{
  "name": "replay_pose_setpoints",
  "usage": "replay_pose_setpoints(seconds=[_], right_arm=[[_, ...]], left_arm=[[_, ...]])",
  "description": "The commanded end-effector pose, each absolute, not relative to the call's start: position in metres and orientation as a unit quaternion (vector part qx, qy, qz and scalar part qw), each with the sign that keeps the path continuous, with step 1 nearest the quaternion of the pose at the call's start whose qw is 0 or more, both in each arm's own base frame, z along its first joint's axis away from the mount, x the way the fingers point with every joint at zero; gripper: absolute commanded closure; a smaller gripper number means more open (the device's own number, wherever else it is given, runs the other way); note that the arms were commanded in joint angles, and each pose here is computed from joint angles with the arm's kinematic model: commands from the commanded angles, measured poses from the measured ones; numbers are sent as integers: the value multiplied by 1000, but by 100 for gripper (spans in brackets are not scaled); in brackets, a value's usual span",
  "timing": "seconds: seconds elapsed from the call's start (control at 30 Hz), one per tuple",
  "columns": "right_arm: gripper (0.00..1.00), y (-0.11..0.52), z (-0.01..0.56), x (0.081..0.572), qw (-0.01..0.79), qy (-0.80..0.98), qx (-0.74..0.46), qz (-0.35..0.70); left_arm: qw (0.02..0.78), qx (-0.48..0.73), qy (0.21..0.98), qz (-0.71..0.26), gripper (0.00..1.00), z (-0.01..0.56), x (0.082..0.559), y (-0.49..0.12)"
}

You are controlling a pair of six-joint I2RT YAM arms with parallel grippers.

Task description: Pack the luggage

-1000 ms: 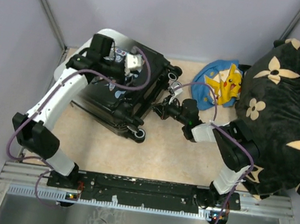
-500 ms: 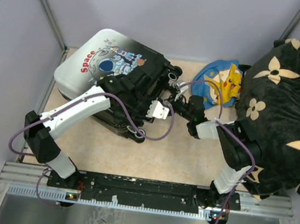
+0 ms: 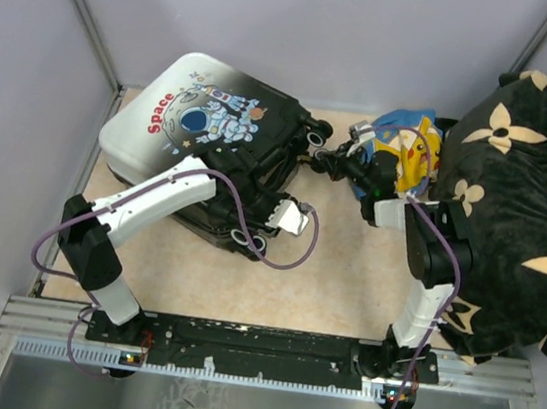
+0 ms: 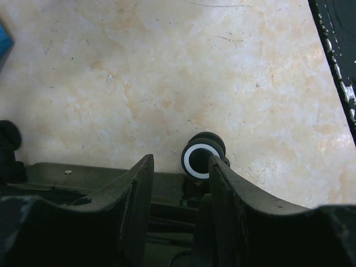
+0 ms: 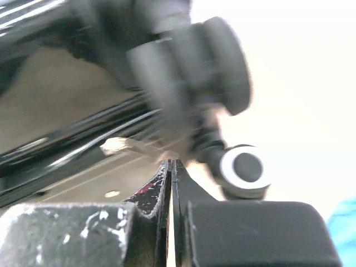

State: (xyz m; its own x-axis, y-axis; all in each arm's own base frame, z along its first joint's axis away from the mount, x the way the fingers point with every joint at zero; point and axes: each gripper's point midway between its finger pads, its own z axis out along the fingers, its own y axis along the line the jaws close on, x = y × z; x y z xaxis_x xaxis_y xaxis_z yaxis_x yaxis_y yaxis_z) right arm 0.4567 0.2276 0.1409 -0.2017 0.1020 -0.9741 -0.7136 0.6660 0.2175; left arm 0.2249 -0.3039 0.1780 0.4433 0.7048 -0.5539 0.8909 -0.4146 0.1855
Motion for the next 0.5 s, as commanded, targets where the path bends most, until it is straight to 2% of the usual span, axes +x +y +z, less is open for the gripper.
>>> replay_pose_setpoints(seconds=[0.0, 0.2, 0.3, 0.33, 0.4, 0.47], right_arm=[[100, 150, 173, 529, 686, 673, -158, 228], [100, 132, 178, 566, 705, 658, -152, 218], [100, 144, 182, 561, 683, 647, -192, 279], [94, 148, 184, 555, 675, 642, -205, 301], [68, 159, 186, 541, 652, 637, -227, 342], [46, 168, 189, 529, 624, 640, -246, 374]], left_arm=[[107, 836, 501, -198, 49, 149, 197, -256], [91, 845, 490, -195, 49, 142, 194, -250], [99, 839, 498, -197, 48, 147, 199, -255], [105, 835, 500, -204, 46, 149, 200, -258], [122, 827, 503, -220, 41, 157, 202, -262], [150, 819, 507, -221, 33, 164, 209, -268]])
